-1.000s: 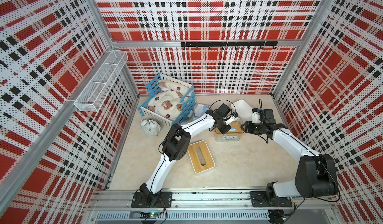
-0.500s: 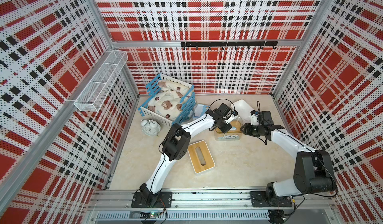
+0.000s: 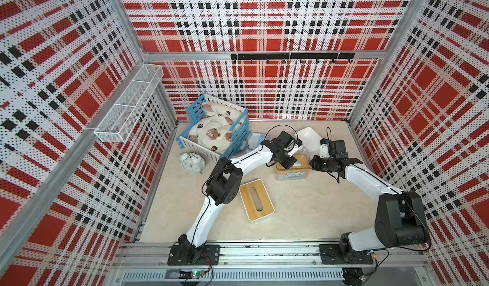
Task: Put the tissue paper into the tissue box
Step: Pull the paper towel from the tissue box.
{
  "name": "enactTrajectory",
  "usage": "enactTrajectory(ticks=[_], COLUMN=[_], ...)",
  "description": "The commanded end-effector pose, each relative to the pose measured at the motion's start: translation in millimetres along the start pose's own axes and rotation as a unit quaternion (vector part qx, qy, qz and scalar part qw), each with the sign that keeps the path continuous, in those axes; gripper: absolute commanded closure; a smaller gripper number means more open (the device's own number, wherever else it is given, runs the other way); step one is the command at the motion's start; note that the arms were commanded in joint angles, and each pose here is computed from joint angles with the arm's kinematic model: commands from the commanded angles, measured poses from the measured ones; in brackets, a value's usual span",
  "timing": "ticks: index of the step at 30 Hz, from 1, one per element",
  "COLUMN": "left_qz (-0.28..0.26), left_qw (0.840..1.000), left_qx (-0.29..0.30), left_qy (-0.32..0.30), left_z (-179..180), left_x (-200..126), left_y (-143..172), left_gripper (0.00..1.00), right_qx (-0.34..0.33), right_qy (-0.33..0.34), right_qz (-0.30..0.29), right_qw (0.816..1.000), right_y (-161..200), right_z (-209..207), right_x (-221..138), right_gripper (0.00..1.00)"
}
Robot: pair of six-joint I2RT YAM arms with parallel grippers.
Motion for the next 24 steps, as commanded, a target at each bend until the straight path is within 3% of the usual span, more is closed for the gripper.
enactTrajectory(ticks=[1,5,24], left_qz=[-0.045,-0.047,-0.067], left_qw=[0.998,0.998,0.993], left_qx=[-0.023,-0.036,-0.074], left_qy=[-0.023,-0.027,-0.068], left_z=[20,24,49], left_x=[-20,-20,-36], left_y=[-19,-19,-16], left_gripper=[1.0,1.0,1.0], right_qx=[-0.011,-0.019,-0.031], right_qy=[0.024,0.033,0.052], right_qz=[0.042,0.042,0.047], right_qw=[0.999,0.998,0.997], right_y=[18,18,19], right_z=[-5,-4,-2], right_x=[5,4,4], right_gripper=[0.96,1.0,1.0])
Point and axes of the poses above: each gripper's point midway between its finger pads, its own x axis out along the fingers, its own z axis along the line the jaws close on, y = z × x, the point moved 3 cm from there along -x, back along the fingers, and after that the axes turned 9 degrees about x, right-handed, at the moved point
